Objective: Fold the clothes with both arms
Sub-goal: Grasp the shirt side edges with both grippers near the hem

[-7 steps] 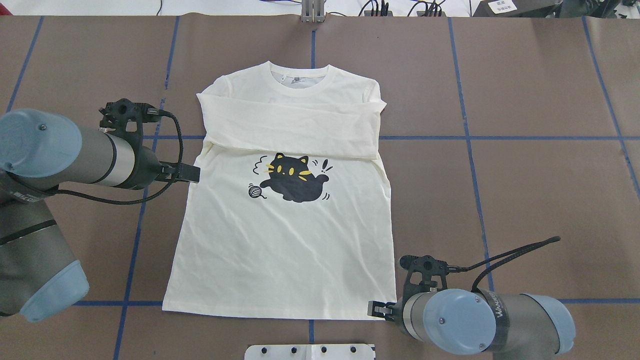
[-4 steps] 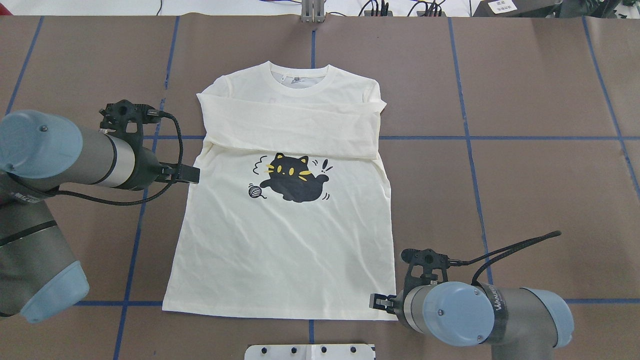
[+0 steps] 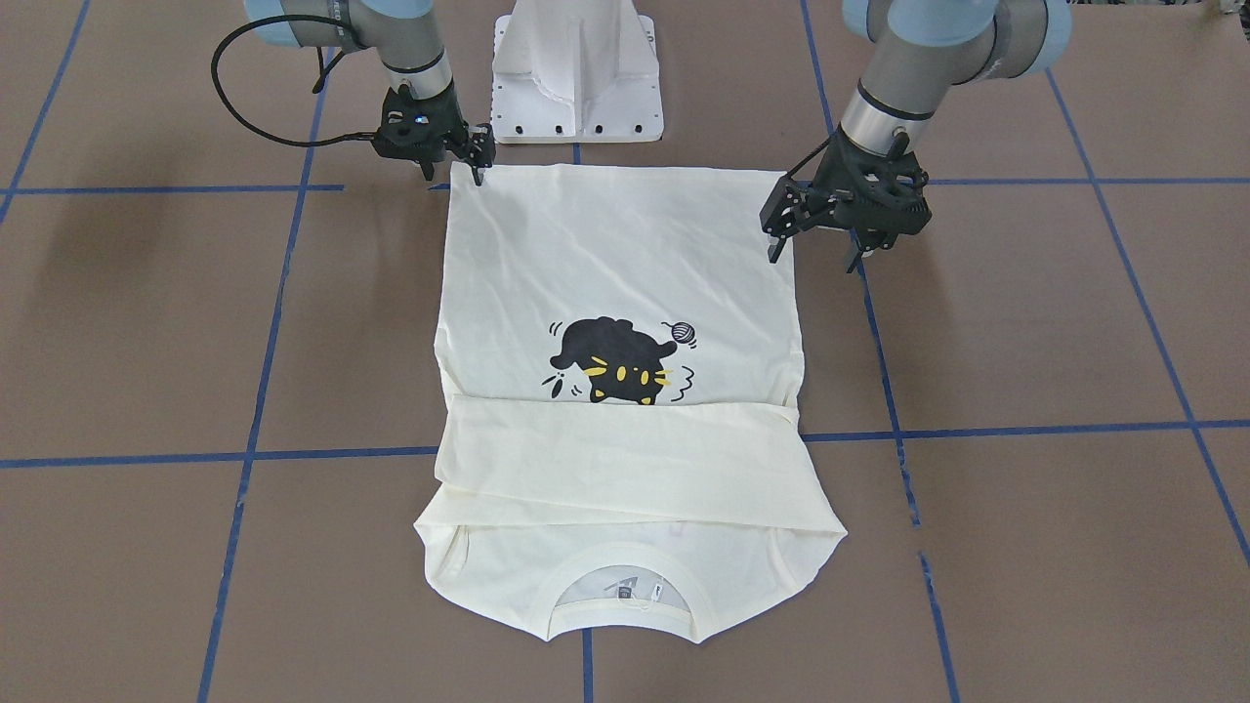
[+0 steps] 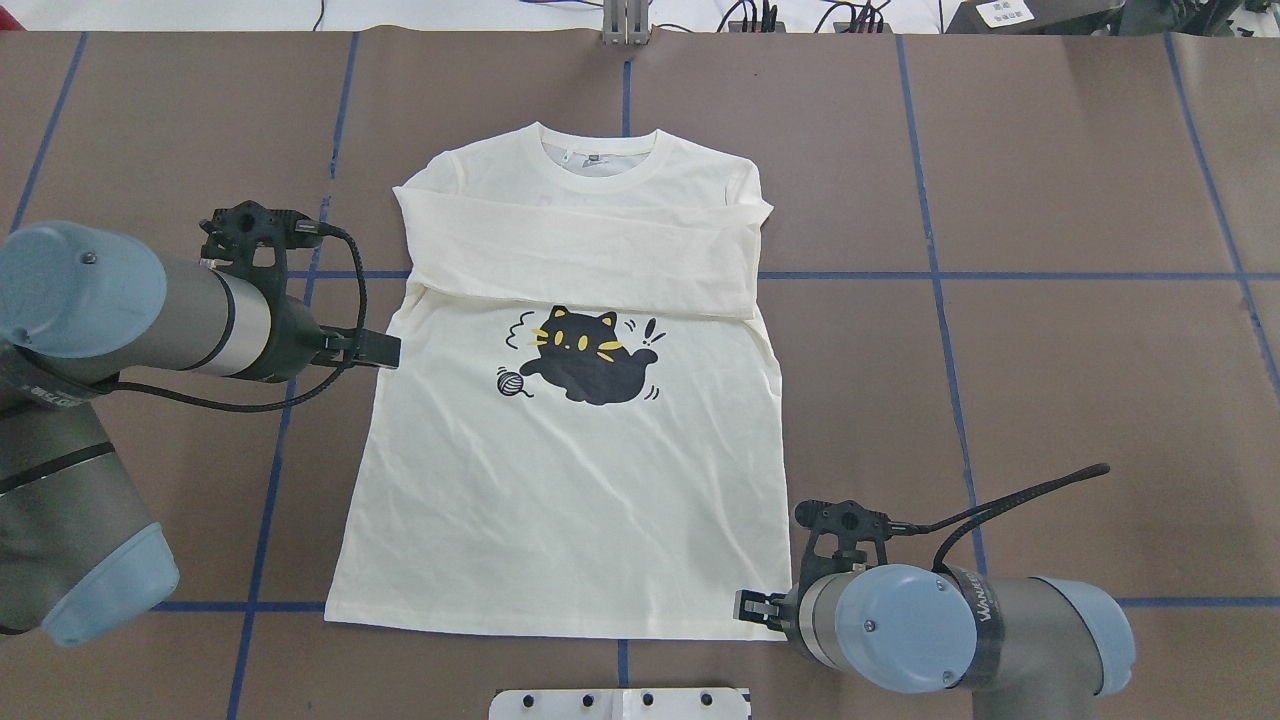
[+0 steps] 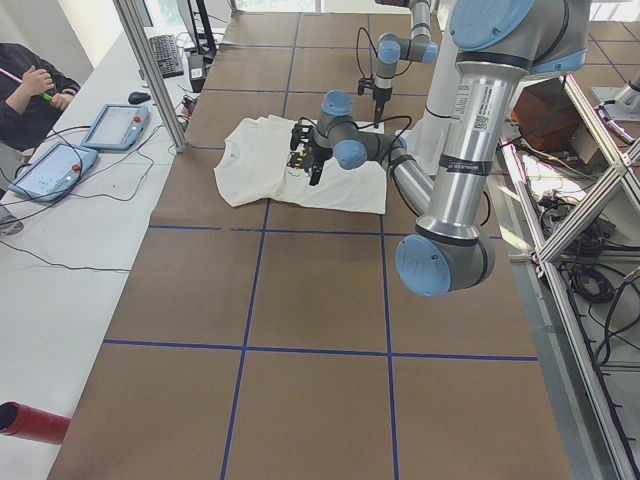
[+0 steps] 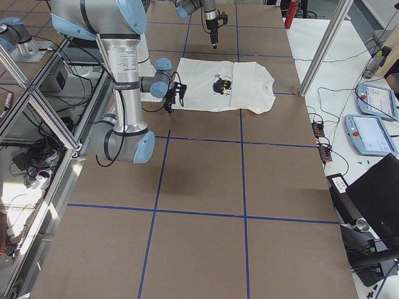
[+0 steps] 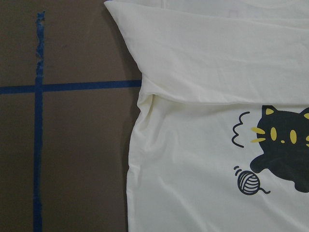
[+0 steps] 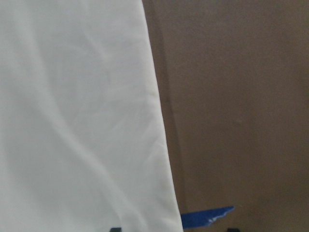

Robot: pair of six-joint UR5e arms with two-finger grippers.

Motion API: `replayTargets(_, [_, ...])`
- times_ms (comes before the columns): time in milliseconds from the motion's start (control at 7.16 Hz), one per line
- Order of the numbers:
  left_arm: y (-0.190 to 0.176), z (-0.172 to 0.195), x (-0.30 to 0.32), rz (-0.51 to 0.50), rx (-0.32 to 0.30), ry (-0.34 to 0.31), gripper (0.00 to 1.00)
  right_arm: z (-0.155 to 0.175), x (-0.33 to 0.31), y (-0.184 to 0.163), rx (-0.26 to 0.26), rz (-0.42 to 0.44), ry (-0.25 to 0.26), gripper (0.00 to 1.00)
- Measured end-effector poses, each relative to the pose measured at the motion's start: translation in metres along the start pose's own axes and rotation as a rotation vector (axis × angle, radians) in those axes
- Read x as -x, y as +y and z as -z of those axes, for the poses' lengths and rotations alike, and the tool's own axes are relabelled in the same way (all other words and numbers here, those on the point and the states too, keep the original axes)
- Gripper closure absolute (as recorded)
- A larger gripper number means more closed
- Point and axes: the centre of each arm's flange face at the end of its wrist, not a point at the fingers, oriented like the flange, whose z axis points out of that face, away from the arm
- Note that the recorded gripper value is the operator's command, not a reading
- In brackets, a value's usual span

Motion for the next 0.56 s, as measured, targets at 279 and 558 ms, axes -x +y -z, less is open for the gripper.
replayTargets(279, [0.0002,-0.0004,-0.0001,0.004,0.0,-0.001,0.0,0.0023,0.002,0.0012,0.003,-0.002,-0.005,0.35])
replayTargets(558, [0.0014,-0.0013,-0.0008,0.005,0.002,0.0,0.0,0.0021,0.0022,0.002,0.004,-0.006,-0.005,0.66])
